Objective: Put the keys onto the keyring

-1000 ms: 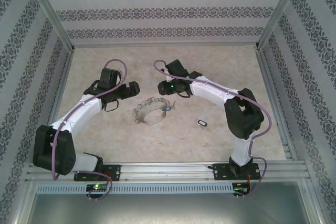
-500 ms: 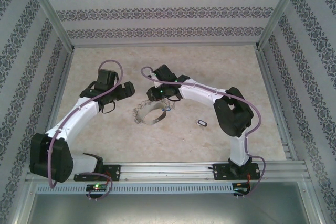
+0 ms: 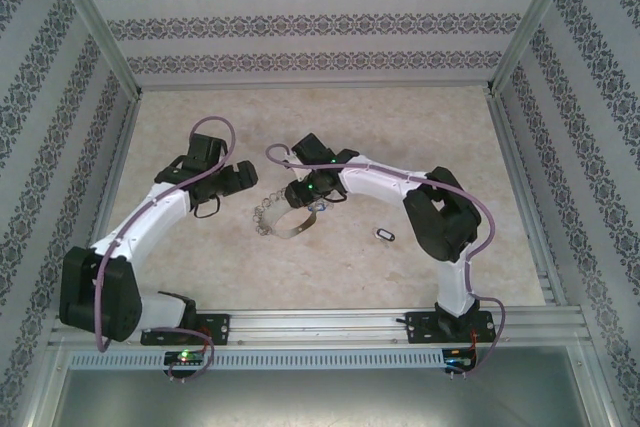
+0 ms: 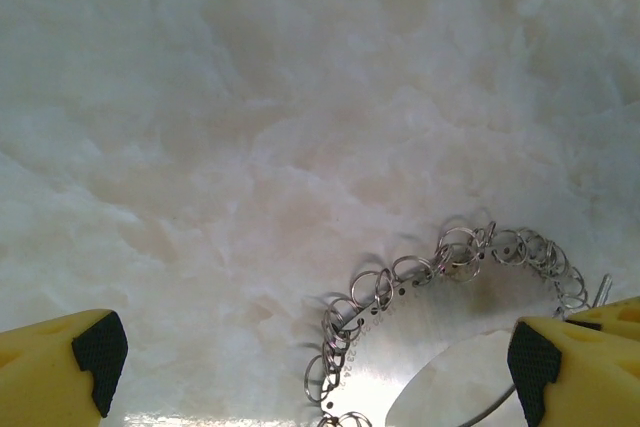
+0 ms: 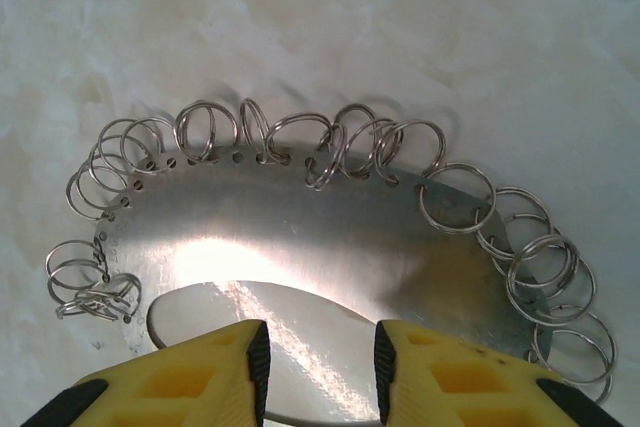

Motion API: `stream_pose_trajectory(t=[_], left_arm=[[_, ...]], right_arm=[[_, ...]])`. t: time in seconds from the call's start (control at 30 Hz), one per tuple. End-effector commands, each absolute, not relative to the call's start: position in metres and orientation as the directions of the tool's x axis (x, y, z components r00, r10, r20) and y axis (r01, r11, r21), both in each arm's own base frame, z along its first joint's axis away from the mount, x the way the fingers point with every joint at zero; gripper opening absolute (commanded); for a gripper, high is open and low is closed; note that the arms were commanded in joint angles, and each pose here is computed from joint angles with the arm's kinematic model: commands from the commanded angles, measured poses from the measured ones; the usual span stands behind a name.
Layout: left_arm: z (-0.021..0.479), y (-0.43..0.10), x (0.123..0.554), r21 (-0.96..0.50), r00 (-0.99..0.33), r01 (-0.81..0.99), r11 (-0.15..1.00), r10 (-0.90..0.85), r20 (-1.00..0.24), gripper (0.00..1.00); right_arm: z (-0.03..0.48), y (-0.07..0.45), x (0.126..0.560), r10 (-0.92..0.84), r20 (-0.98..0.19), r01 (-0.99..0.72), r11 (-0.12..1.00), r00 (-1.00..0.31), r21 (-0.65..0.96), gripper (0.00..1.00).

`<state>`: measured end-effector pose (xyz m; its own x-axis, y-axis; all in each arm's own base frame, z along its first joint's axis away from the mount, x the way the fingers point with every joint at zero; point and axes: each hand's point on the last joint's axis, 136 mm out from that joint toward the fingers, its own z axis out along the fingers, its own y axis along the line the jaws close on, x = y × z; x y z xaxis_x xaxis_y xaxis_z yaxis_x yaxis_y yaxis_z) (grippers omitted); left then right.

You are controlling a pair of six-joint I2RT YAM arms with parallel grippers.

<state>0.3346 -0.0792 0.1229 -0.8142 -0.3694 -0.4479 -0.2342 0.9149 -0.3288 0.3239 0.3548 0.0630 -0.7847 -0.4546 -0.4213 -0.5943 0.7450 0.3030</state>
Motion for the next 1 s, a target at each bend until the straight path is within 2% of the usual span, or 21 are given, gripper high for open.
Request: stream_pose_trajectory(t=[0.0, 0.1, 0.17, 0.27, 0.4, 0.5, 0.63, 0.73, 0.8, 0.83, 0.9, 0.97], left_arm=[[0.113, -0.078, 0.329, -0.316, -0.842, -0.251, 0.915, -0.367, -0.396, 0.99], [0.115, -0.064, 0.328, -0.291, -0.827, -0.304, 0.907, -0.403, -0.392, 0.99], [0.116, -0.056, 0.329, -0.326, -0.81, -0.341, 0.882, -0.451, -0.375, 0.99], [0.115, -0.048, 0.329, -0.39, -0.789, -0.377, 0.84, -0.512, -0.34, 0.99], [0.112, -0.046, 0.326, -0.396, -0.793, -0.375, 0.839, -0.511, -0.332, 0.99], [0.109, -0.048, 0.325, -0.409, -0.791, -0.366, 0.836, -0.511, -0.336, 0.99], [0.108, -0.049, 0.327, -0.42, -0.788, -0.362, 0.832, -0.514, -0.34, 0.99], [0.108, -0.051, 0.329, -0.426, -0.788, -0.357, 0.831, -0.513, -0.34, 0.99], [0.107, -0.051, 0.331, -0.43, -0.787, -0.357, 0.829, -0.515, -0.339, 0.99], [0.107, -0.052, 0.331, -0.432, -0.788, -0.356, 0.828, -0.515, -0.338, 0.99], [0.104, -0.054, 0.332, -0.442, -0.79, -0.355, 0.824, -0.517, -0.33, 0.99], [0.102, -0.057, 0.333, -0.452, -0.793, -0.355, 0.818, -0.52, -0.318, 0.99]], right_arm=[[0.08, 0.369, 0.302, -0.493, -0.446, -0.656, 0.656, -0.747, 0.374, 0.34], [0.076, 0.384, 0.284, -0.569, -0.459, -0.729, 0.579, -0.682, 0.366, 0.32], [0.074, 0.392, 0.272, -0.61, -0.457, -0.762, 0.523, -0.648, 0.382, 0.28], [0.069, 0.377, 0.287, -0.594, -0.436, -0.733, 0.601, -0.676, 0.317, 0.28], [0.072, 0.327, 0.323, -0.424, -0.413, -0.563, 0.764, -0.806, 0.314, 0.29], [0.07, 0.29, 0.34, -0.295, -0.39, -0.437, 0.827, -0.872, 0.353, 0.32], [0.064, 0.263, 0.342, -0.219, -0.334, -0.336, 0.875, -0.917, 0.348, 0.38], [0.067, 0.247, 0.344, 0.038, -0.205, -0.047, 0.919, -0.978, 0.391, 0.45], [0.076, 0.253, 0.336, 0.215, -0.123, 0.136, 0.879, -0.969, 0.458, 0.44], [0.082, 0.257, 0.334, 0.269, -0.12, 0.181, 0.858, -0.956, 0.48, 0.43], [0.094, 0.267, 0.335, 0.326, -0.148, 0.206, 0.828, -0.934, 0.521, 0.42], [0.104, 0.282, 0.344, 0.241, -0.234, 0.079, 0.836, -0.942, 0.543, 0.41]])
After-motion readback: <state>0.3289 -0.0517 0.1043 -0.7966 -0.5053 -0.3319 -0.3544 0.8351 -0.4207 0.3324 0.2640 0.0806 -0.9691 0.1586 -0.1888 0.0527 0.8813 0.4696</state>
